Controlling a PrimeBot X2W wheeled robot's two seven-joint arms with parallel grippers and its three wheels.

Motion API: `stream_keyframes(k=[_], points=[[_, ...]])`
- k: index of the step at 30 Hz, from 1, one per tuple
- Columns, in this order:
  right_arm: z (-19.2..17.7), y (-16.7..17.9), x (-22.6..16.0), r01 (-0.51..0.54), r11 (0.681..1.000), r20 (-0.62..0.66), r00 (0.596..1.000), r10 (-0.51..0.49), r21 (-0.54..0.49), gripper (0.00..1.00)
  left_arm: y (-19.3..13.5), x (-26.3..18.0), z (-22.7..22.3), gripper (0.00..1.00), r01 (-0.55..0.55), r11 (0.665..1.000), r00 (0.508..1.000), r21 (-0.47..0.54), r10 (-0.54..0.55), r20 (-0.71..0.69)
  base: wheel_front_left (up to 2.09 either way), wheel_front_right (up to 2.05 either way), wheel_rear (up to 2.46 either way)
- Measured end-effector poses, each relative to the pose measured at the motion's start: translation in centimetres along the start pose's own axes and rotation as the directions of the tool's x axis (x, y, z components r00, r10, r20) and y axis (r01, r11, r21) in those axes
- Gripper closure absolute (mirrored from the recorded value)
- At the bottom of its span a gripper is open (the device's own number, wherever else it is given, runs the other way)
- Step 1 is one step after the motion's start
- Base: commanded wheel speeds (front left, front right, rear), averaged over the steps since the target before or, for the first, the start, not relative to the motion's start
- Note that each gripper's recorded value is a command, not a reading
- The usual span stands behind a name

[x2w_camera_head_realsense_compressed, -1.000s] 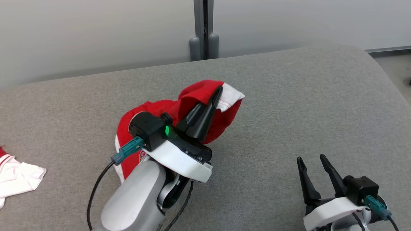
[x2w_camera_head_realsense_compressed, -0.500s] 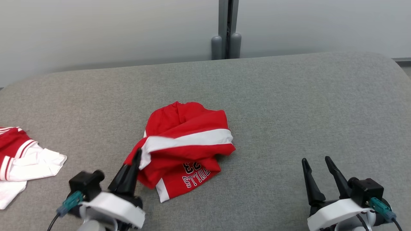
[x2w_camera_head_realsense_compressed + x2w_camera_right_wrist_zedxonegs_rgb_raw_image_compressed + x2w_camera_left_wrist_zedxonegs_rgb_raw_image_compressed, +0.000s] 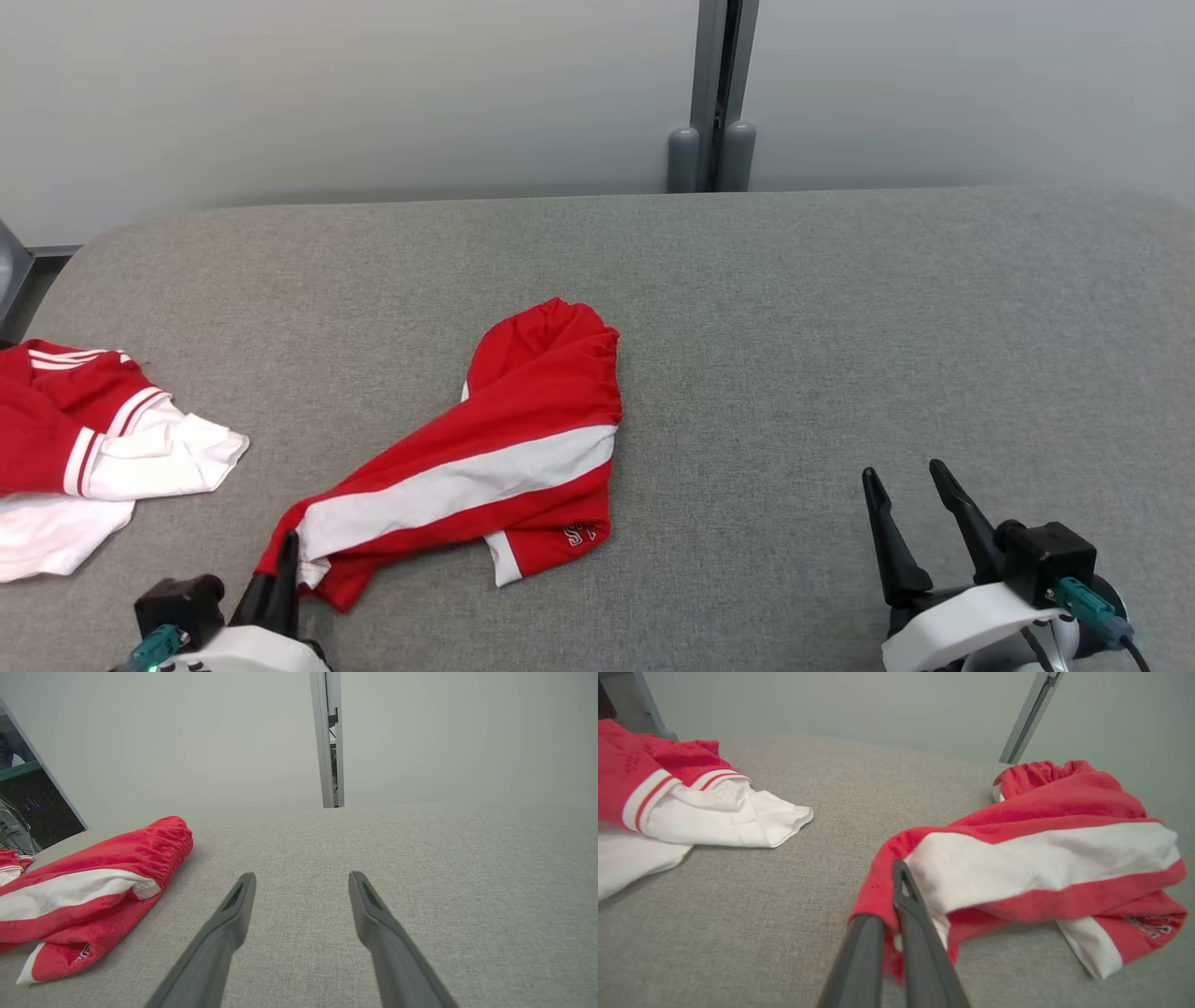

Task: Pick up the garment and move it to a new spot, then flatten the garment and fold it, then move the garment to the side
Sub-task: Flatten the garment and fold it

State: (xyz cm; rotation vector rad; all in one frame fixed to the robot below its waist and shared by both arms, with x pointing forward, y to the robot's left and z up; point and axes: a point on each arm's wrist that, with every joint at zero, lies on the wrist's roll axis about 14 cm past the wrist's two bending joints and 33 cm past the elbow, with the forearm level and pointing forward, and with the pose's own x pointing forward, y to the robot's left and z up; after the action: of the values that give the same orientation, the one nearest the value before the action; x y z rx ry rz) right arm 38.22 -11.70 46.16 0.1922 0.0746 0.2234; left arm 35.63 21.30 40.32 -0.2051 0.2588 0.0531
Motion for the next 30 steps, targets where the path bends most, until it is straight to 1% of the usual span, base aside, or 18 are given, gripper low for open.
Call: stream_keyframes(k=[1, 3, 5, 7, 10, 15, 20, 22, 26, 30], points=[[0.0, 0.2, 0.0, -0.006, 1.0, 0.0, 1.0, 0.006, 0.0, 0.0, 0.1, -0.2, -0.5, 0.0, -0.006, 1.0, 1.0, 0.005, 0.006, -0.016, 0.0, 0.0, 0.0], [0.0, 0.6, 0.2, -0.019, 1.0, -0.001, 1.0, 0.019, 0.003, 0.0, 0.0, -0.3, -0.9, 0.0, -0.013, 1.0, 1.0, 0.018, 0.013, -0.024, 0.0, 0.0, 0.0], [0.0, 1.1, 0.5, -0.035, 0.999, 0.001, 0.999, 0.035, 0.012, 0.0, -0.1, -0.1, -0.2, 0.0, -0.024, 0.999, 1.0, 0.048, 0.024, -0.003, 0.0, 0.0, 0.0], [0.2, 2.1, 1.2, -0.066, 0.998, 0.005, 0.998, 0.066, 0.019, 0.0, 0.0, -0.1, 0.4, 0.0, -0.041, 0.995, 0.999, 0.086, 0.04, 0.018, 0.0, 0.0, 0.0], [0.5, 4.2, 2.5, -0.131, 0.991, 0.016, 0.991, 0.131, 0.025, 0.0, 0.2, -0.5, 0.6, 0.0, -0.07, 0.993, 0.997, 0.096, 0.067, 0.033, 0.0, 0.0, 0.0], [0.8, 8.2, 5.1, -0.253, 0.967, 0.019, 0.967, 0.252, 0.04, 0.0, 0.7, -1.3, 0.8, 0.0, -0.09, 0.991, 0.995, 0.103, 0.086, 0.048, 0.0, 0.0, 0.0], [-0.7, 11.0, 7.3, -0.32, 0.942, -0.026, 0.946, 0.324, 0.097, 0.0, 1.6, -2.3, 0.9, 0.0, -0.116, 0.987, 0.992, 0.111, 0.11, 0.055, 0.0, 0.0, 0.0], [-1.6, 12.0, 8.0, -0.337, 0.933, -0.051, 0.937, 0.346, 0.124, 0.0, 1.8, -2.7, 0.9, 0.0, -0.123, 0.986, 0.991, 0.11, 0.118, 0.058, 0.0, 0.0, 0.0], [-3.7, 13.2, 9.0, -0.35, 0.922, -0.111, 0.922, 0.37, 0.163, 0.0, 1.8, -3.0, 1.3, 0.0, -0.129, 0.989, 0.99, 0.077, 0.123, 0.073, 0.0, 0.0, 0.0], [-6.2, 12.8, 9.7, -0.308, 0.927, -0.182, 0.92, 0.348, 0.213, 0.0, 1.4, -3.1, 1.7, 0.0, -0.124, 0.99, 0.989, 0.072, 0.118, 0.085, 0.0, 0.0, 0.0]])
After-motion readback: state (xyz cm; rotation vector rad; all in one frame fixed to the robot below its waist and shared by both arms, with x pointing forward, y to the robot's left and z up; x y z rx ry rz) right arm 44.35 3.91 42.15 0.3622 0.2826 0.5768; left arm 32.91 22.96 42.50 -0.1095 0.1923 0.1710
